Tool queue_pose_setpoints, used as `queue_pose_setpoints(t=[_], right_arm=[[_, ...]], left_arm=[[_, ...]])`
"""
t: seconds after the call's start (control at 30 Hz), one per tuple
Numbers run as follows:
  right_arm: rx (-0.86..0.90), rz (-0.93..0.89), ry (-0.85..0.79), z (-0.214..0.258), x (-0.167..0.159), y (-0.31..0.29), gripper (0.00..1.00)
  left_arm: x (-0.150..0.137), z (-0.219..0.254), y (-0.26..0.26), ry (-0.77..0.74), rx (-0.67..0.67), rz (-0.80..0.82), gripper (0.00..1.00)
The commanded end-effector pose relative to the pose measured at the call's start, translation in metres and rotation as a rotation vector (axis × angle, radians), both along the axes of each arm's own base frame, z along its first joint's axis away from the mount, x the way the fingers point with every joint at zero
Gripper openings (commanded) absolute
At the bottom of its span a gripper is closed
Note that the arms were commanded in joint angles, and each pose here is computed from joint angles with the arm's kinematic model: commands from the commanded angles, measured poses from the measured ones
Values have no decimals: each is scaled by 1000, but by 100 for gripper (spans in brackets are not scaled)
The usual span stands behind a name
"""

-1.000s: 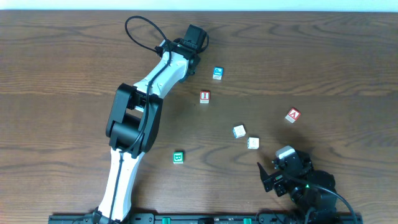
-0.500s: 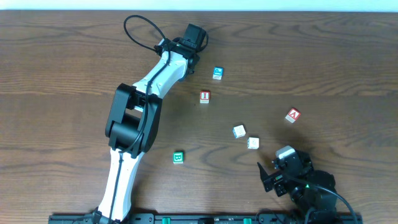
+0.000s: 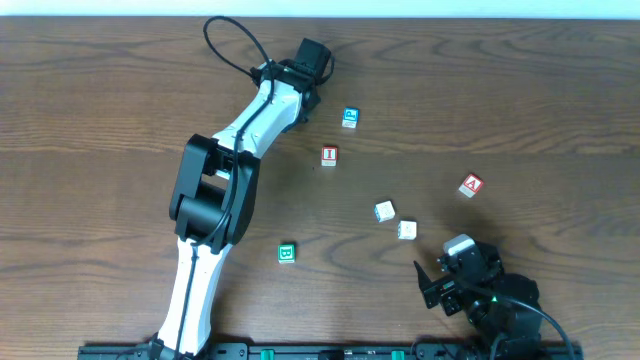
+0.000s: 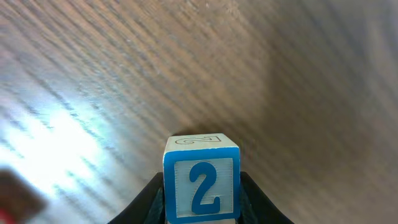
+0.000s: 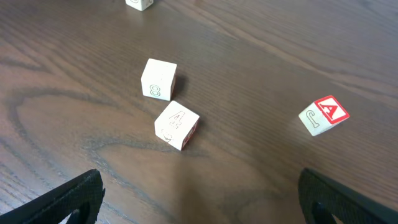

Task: Spell out Ai2
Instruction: 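Carry the blue '2' block beside the 'I' block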

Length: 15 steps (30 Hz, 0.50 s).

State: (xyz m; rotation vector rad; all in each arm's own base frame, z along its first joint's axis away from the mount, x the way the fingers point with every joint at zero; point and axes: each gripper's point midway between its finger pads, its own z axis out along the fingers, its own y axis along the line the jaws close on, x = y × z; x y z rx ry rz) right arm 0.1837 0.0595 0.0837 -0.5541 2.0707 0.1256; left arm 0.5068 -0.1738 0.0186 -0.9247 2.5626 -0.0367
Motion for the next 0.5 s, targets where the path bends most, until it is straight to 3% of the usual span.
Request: queue_pose_setpoints(t=[0.0,0.1,0.27,0.47], right_arm=[[-7,6,6,-5,0,0,99],[-6,6,6,-5,0,0,99],[-6,6,6,-5,0,0,99],[-7,6,6,-5,0,0,99]], left_arm=[[12,20,-13,-15,55,-169,14],[12,44,-35,-34,93,-305,6],[-2,66,-82,-56,145,-519,6],[-37,54,-96,68,109,-598,6]])
